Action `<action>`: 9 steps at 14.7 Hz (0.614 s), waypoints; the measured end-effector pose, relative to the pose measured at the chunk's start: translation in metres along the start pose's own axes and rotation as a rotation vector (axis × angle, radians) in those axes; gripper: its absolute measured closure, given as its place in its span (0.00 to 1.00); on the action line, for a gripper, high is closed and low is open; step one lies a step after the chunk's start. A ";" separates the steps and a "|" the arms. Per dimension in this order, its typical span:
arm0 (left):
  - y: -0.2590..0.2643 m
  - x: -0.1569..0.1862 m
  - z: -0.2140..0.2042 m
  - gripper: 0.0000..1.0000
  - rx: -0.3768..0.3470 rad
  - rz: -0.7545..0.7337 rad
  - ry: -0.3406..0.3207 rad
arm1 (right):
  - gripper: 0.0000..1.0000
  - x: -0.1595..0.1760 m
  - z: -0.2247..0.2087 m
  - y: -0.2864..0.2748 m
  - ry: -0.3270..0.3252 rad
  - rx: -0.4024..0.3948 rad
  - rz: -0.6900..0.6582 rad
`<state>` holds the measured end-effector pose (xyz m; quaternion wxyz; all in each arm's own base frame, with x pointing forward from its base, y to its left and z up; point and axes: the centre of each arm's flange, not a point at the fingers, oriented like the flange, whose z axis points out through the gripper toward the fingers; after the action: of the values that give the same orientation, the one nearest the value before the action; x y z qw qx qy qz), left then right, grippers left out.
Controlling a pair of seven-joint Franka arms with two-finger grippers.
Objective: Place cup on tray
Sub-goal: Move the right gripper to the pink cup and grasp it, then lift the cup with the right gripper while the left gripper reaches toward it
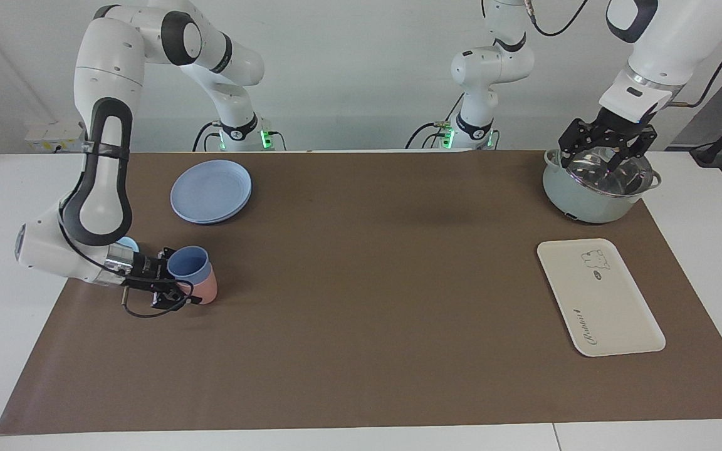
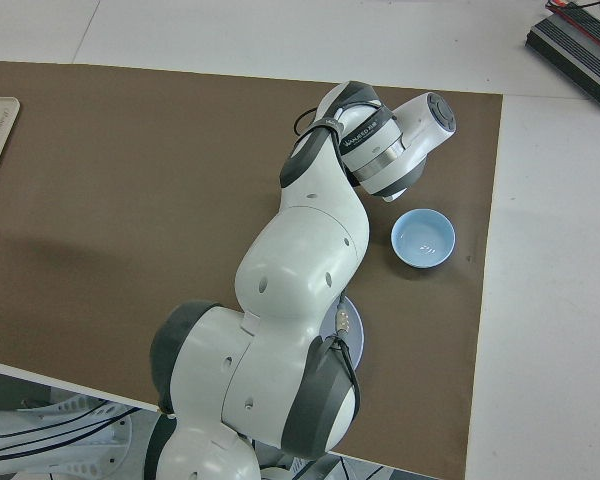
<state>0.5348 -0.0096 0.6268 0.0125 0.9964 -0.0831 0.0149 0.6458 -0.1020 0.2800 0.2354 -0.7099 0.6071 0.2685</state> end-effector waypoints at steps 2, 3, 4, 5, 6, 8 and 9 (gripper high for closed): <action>-0.003 0.005 -0.005 0.00 -0.001 -0.010 0.008 | 0.22 -0.011 0.006 -0.004 -0.019 0.004 -0.010; -0.005 0.008 -0.006 0.00 -0.002 -0.013 0.009 | 0.22 -0.018 0.010 -0.007 -0.032 0.009 -0.014; -0.006 0.010 -0.005 0.00 -0.003 -0.016 0.006 | 0.22 -0.026 0.012 -0.009 -0.038 0.010 -0.023; -0.006 0.011 -0.002 0.00 -0.004 -0.020 0.001 | 0.22 -0.036 0.013 -0.012 -0.038 0.011 -0.034; -0.005 0.011 -0.001 0.00 -0.005 -0.022 -0.003 | 0.22 -0.048 0.012 -0.015 -0.036 0.012 -0.039; -0.004 0.011 0.000 0.00 -0.006 -0.021 -0.012 | 0.22 -0.090 0.014 -0.022 -0.028 0.006 -0.034; -0.003 0.010 0.002 0.00 -0.008 -0.018 -0.021 | 0.22 -0.122 0.020 -0.027 -0.023 -0.006 -0.037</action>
<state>0.5455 -0.0084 0.6252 0.0156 0.9971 -0.0743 0.0041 0.6561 0.0052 0.3468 0.2451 -0.7187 0.5901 0.2742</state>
